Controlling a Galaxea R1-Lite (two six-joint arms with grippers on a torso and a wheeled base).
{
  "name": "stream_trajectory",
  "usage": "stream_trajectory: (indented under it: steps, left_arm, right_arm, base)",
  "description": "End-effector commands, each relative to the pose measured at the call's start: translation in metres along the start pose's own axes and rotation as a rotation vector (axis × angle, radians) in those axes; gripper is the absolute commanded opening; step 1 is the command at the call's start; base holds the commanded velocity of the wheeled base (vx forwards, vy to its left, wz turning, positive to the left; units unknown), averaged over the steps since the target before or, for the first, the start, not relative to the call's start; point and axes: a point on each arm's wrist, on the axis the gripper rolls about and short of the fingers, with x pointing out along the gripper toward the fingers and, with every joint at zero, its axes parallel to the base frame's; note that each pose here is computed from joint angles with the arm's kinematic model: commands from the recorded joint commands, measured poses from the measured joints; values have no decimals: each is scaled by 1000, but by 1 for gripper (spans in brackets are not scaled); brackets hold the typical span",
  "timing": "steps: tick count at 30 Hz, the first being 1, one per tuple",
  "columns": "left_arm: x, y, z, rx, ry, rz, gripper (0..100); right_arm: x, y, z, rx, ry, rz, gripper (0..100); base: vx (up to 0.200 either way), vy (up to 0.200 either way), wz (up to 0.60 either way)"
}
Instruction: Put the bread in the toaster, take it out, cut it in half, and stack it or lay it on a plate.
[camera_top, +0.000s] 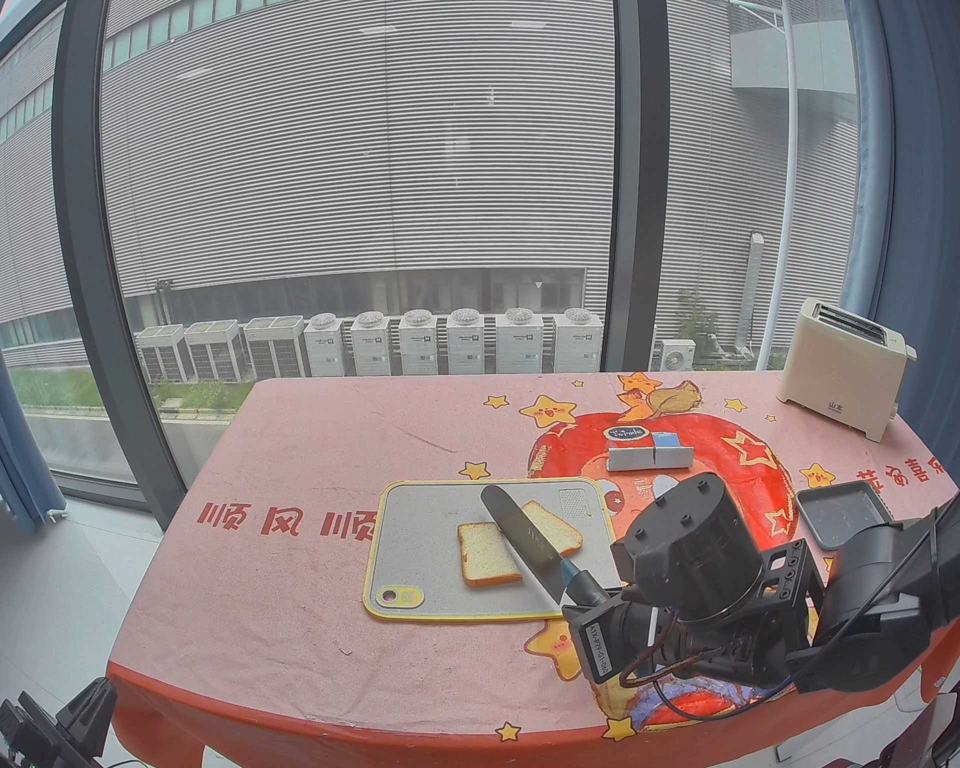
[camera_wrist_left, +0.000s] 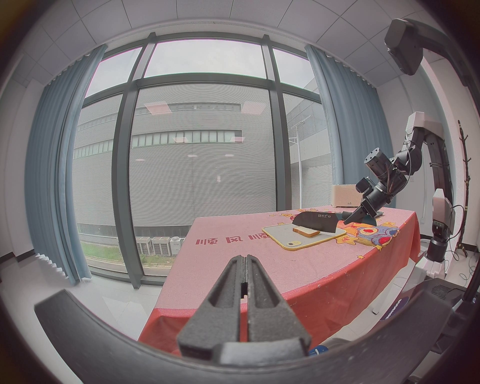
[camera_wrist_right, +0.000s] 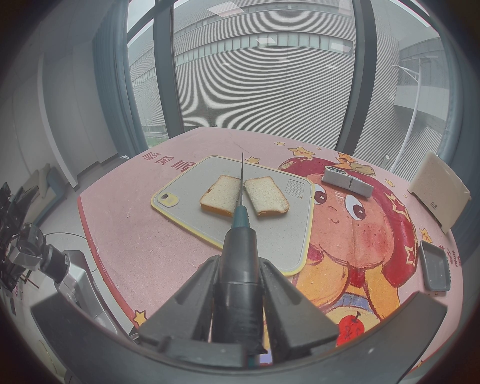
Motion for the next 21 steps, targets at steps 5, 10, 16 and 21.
stream_trajectory:
  steps: [5, 10, 16, 21]
  left_arm:
    - [1, 0, -5, 0, 18, -1, 0]
    - [1, 0, -5, 1, 18, -1, 0]
    - [1, 0, -5, 3, 18, -3, 0]
    - [1, 0, -5, 3, 18, -3, 0]
  right_arm:
    - [0, 5, -6, -21, 19, 9, 0]
    - [2, 3, -4, -4, 18, 2, 0]
    - [-5, 2, 5, -11, 15, 0, 0]
    - [-9, 3, 9, -28, 60, -13, 0]
  base:
    - [0, 0, 0]
    - [0, 0, 0]
    - [0, 0, 0]
    - [0, 0, 0]
